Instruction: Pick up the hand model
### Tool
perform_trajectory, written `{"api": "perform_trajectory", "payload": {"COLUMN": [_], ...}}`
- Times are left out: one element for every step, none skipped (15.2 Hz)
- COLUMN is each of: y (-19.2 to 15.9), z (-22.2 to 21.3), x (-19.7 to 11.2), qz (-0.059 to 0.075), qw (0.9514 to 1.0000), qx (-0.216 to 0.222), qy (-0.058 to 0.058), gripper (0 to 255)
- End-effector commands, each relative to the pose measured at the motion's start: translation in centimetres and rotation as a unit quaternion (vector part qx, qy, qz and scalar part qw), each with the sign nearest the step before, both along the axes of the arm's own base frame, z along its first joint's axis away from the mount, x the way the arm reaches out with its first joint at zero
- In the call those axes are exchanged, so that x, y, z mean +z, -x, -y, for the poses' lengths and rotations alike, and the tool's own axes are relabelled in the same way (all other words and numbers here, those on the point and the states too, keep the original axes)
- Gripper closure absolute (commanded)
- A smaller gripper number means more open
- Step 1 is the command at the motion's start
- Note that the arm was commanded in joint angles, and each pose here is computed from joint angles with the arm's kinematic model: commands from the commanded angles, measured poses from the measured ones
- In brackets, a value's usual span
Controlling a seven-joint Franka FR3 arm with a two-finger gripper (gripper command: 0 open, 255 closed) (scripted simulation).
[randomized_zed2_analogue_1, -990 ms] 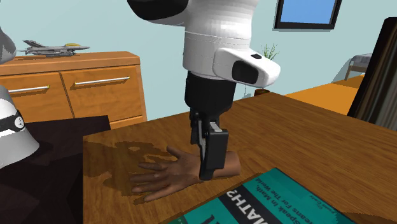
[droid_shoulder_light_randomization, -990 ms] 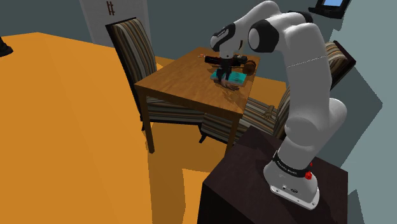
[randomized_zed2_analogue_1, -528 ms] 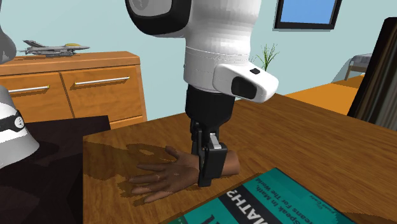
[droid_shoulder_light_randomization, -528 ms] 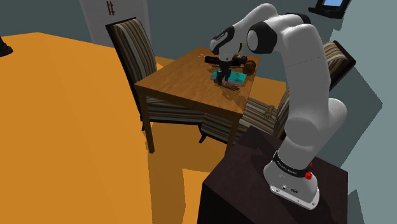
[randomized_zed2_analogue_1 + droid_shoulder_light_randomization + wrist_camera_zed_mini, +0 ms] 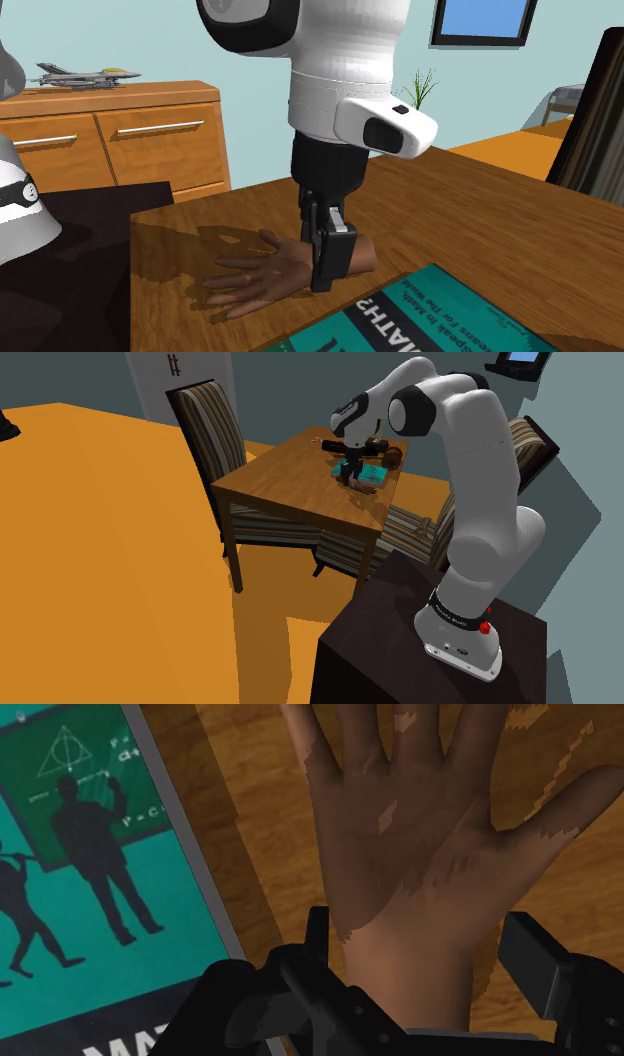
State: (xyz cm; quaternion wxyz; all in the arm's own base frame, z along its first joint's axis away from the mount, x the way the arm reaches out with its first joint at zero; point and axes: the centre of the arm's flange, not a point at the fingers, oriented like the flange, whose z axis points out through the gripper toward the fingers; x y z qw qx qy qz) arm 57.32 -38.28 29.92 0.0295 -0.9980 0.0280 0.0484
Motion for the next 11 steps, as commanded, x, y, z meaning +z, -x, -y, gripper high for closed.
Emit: {"api": "perform_trajectory", "payload": {"y": [0.0, 0.0, 0.0, 0.0, 0.0, 0.0, 0.0, 0.0, 0.0, 0.0, 0.0], "z": [0.0, 0.0, 0.0, 0.0, 0.0, 0.0, 0.0, 0.0, 0.0, 0.0, 0.0], "x": [0.8, 1.3, 1.9, 2.4, 2.9, 3.4, 4.0, 4.5, 5.0, 5.5, 6.1], "qz": [0.0, 0.0, 0.0, 0.0, 0.0, 0.0, 0.0, 0.0, 0.0, 0.0, 0.0], "qw": [1.0, 1.0, 1.0, 1.0, 1.0, 1.0, 1.0, 1.0, 1.0, 1.0, 1.0], "qx": [0.0, 0.0, 0.0, 0.0, 0.0, 0.0, 0.0, 0.0, 0.0, 0.0, 0.0], "qy": [0.0, 0.0, 0.0, 0.0, 0.0, 0.0, 0.0, 0.0, 0.0, 0.0, 0.0], "gripper": [255, 255, 255, 255, 255, 255, 255, 255, 255, 255, 255]}}
